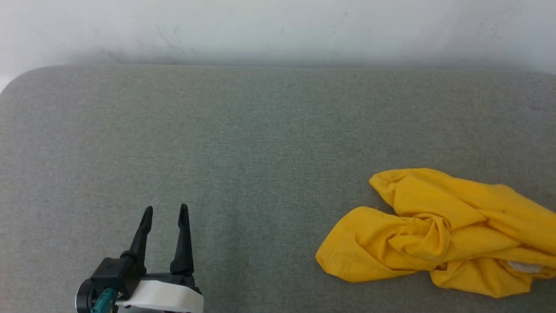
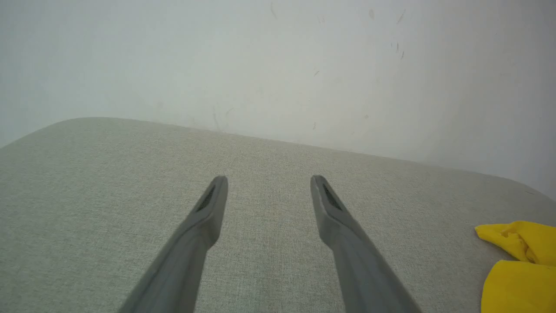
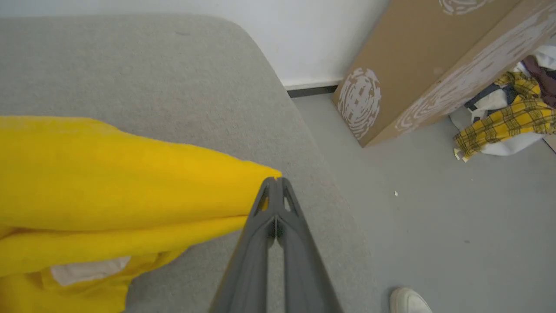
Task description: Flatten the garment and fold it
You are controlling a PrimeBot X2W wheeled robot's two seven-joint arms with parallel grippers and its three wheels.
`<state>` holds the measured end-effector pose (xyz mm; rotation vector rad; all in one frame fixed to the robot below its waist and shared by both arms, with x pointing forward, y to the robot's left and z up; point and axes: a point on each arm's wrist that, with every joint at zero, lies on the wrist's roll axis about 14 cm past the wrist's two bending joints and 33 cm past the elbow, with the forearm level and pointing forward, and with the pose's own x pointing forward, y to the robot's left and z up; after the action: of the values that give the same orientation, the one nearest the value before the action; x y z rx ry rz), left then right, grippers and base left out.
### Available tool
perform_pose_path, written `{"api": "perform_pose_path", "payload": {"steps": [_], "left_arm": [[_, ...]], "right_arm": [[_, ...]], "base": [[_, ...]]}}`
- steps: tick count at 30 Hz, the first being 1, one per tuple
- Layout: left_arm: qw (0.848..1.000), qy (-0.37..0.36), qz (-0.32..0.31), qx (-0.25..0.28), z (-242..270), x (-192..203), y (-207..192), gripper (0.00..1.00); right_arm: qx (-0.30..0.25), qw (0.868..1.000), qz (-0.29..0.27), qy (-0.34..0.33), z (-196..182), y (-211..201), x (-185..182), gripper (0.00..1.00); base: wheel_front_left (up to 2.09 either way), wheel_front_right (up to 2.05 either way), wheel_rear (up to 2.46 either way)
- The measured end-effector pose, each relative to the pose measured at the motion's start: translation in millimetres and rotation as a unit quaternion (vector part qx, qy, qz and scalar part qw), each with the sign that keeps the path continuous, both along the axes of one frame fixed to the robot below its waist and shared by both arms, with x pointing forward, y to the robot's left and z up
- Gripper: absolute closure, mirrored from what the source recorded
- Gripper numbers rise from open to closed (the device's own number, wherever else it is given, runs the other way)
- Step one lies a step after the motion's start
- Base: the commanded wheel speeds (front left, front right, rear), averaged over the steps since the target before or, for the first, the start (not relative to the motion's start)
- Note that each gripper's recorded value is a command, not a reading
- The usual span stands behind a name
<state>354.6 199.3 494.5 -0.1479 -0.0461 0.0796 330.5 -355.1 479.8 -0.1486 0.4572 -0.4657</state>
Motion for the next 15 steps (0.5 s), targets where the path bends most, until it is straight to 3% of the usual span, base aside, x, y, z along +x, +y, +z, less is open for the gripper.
{"api": "perform_pose_path", "payload": {"steps": [1, 2, 3, 4, 9, 15], "left_arm": [[1.0, 0.003, -0.004, 0.002, -1.8, 1.3, -1.7, 0.0], [1.0, 0.005, -0.009, 0.004, -3.3, 2.5, -3.8, 0.0], [1.0, 0.007, -0.013, 0.006, -4.8, 3.7, -5.3, 0.0], [1.0, 0.008, -0.017, 0.007, -5.7, 4.8, -7.2, 0.0], [1.0, 0.002, -0.02, 0.012, -1.9, 8.7, -7.6, 0.0], [1.0, -0.001, -0.015, 0.013, 0.4, 5.5, -4.7, 0.0]], "right_arm": [[0.007, 1.0, -0.01, 0.015, -11.6, -4.7, -9.9, 1.0], [0.018, 0.999, -0.018, 0.028, -23.4, -7.6, -17.5, 0.79], [0.031, 0.999, -0.022, 0.036, -34.3, -7.8, -22.4, 0.29], [0.04, 0.998, -0.023, 0.042, -42.7, -6.5, -25.0, 0.0], [0.063, 0.998, 0.007, 0.017, -49.1, 14.3, -7.5, 0.0], [0.036, 0.991, 0.111, -0.068, 5.7, 70.7, 54.5, 0.0]], "base": [[0.0, 0.0, 0.0], [0.0, 0.0, 0.0], [0.0, 0.0, 0.0], [0.0, 0.0, 0.0], [0.0, 0.0, 0.0], [0.0, 0.0, 0.0]]}}
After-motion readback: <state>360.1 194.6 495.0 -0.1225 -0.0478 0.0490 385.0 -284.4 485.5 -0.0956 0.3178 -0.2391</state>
